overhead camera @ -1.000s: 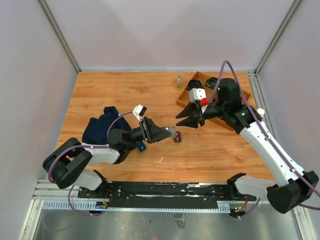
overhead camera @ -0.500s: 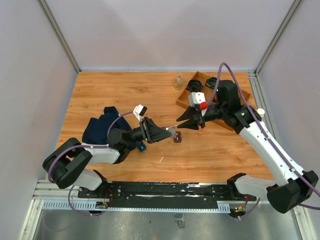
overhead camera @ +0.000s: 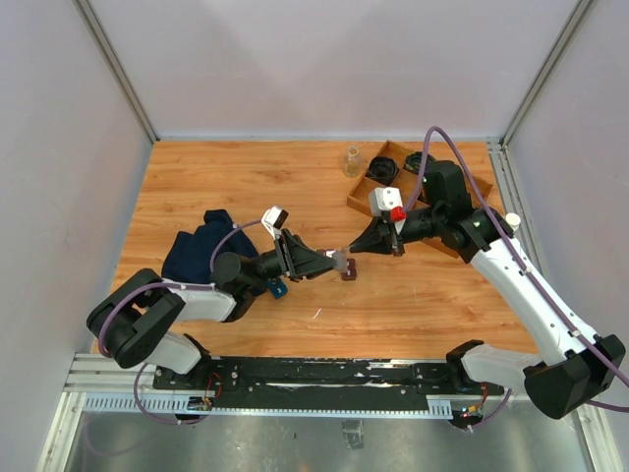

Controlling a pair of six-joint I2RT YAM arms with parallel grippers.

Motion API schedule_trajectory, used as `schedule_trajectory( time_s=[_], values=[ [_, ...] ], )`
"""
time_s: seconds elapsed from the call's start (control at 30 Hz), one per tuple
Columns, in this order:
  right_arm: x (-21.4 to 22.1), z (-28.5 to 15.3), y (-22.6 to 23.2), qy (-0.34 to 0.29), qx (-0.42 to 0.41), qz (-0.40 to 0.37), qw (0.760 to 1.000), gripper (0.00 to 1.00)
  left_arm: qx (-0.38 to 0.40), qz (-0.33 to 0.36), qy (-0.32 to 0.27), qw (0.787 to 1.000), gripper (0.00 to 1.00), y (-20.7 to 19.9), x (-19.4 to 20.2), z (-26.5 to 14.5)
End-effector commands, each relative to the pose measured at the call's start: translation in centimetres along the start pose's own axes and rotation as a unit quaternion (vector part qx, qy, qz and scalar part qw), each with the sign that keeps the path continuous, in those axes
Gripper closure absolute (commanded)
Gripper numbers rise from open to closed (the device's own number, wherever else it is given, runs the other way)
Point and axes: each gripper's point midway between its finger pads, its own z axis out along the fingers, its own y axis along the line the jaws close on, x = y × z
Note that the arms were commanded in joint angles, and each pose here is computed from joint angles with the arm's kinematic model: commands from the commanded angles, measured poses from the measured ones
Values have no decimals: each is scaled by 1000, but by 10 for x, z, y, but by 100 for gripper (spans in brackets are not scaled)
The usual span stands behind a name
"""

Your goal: Sort the pills into containers

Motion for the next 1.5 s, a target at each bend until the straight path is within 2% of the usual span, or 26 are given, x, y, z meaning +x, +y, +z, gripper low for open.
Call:
schedule_trajectory(
  time_s=[0.0, 0.07, 0.13, 0.27, 0.33, 0.37, 0.4, 0.47, 0.53, 0.9, 1.23, 1.47],
  values=[
    [12, -8, -1, 31, 20, 22, 999, 99, 71, 72, -30, 994, 40, -27, -11, -17],
    [21, -13, -5, 59, 36, 29, 997, 99, 45, 75, -47, 995, 30, -14, -17, -30],
    [32, -17, -9, 88, 53, 39, 994, 99, 21, 87, -67, 994, 23, -2, -24, -41],
    [59, -21, -17, 135, 82, 64, 985, 99, -62, 136, -85, 985, 19, 32, -33, -50],
    [76, -21, -21, 157, 95, 83, 980, 98, -131, 173, -93, 972, 17, 51, -39, -50],
    [82, -21, -23, 166, 100, 89, 977, 98, -144, 213, -103, 961, 15, 47, -43, -46],
    [89, -22, -26, 175, 108, 97, 974, 98, -187, 237, -100, 948, 11, 58, -43, -48],
    [99, -22, -30, 189, 118, 106, 969, 98, -207, 295, -107, 927, 7, 49, -47, -42],
    [103, -21, -33, 194, 120, 115, 967, 98, -204, 313, -104, 922, 7, 42, -47, -39],
    [105, -14, -31, 183, 107, 141, 967, 97, -260, 314, -44, 912, 9, 75, -34, -5],
    [105, -12, -30, 180, 101, 145, 968, 97, -268, 302, -7, 915, 23, 95, -28, 10],
    [106, -13, -29, 182, 99, 144, 968, 97, -300, 301, 9, 905, 36, 113, -27, 6]
  ],
)
